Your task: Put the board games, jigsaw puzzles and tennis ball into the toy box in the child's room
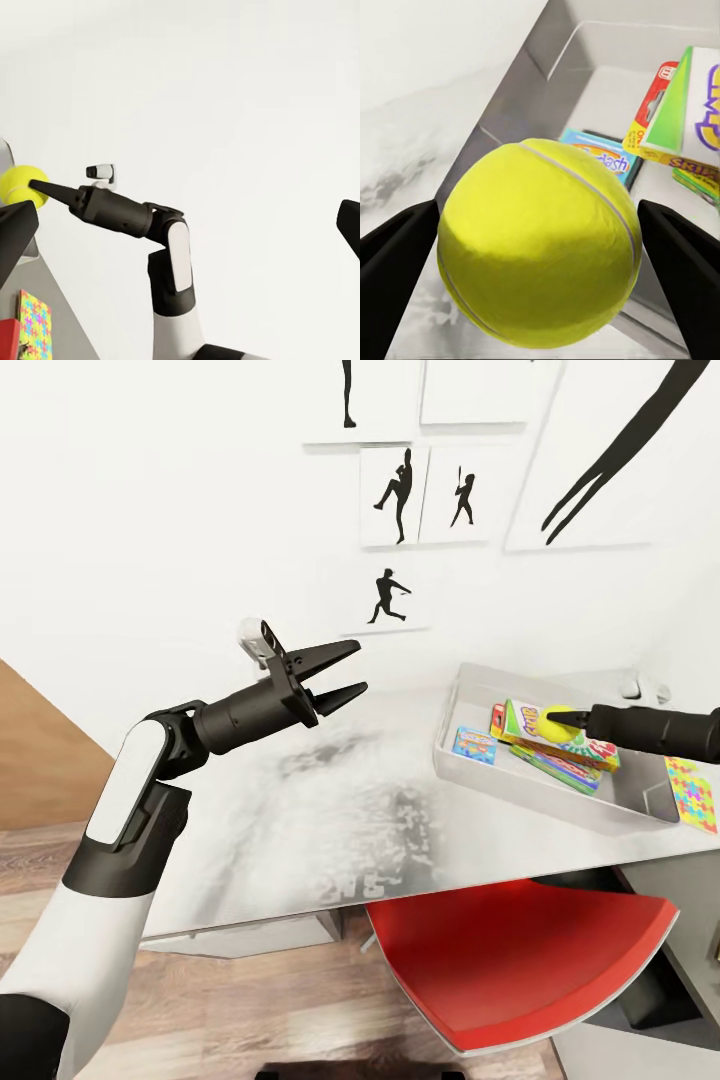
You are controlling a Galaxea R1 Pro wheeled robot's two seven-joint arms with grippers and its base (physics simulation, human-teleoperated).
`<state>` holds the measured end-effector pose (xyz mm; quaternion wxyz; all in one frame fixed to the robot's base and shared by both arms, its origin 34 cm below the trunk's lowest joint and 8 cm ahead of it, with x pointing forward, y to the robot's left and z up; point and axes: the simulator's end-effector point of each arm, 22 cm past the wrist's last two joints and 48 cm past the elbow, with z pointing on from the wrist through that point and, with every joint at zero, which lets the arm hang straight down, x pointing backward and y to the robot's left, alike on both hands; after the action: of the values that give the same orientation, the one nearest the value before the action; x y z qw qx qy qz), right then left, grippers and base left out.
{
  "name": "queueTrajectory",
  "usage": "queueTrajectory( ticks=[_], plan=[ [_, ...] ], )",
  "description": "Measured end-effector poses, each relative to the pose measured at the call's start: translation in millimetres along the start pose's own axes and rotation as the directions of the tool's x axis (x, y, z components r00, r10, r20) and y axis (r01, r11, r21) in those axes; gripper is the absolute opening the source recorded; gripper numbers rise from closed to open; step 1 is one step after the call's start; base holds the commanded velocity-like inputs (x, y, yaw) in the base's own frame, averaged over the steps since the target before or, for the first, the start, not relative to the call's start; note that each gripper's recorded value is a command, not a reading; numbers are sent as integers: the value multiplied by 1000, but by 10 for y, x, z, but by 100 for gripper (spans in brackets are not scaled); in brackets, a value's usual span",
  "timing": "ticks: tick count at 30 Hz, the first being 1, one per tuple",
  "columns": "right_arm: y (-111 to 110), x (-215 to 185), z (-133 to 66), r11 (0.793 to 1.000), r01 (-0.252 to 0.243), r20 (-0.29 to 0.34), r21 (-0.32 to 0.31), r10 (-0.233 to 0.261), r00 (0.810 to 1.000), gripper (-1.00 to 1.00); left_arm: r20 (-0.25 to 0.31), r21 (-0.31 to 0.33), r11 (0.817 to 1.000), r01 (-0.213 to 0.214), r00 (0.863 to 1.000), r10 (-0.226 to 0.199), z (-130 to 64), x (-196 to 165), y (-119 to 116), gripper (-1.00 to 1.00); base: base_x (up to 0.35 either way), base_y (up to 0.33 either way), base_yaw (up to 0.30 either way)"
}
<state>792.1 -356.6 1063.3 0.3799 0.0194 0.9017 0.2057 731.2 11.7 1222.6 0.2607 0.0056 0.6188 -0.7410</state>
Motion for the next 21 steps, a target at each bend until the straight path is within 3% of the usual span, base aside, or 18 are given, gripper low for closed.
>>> queueTrajectory(
  ticks=[11,21],
  plan=[
    [2,319,38,1000,-1,-52,-2,1,999,-100,-1,-1,1000,1,1000,-1,2,3,3,100,0,0,0],
    [1,363,31,1000,-3,-56,-3,3,998,-100,-1,-1,1000,1,1000,-1,4,4,4,100,0,0,0]
  ],
)
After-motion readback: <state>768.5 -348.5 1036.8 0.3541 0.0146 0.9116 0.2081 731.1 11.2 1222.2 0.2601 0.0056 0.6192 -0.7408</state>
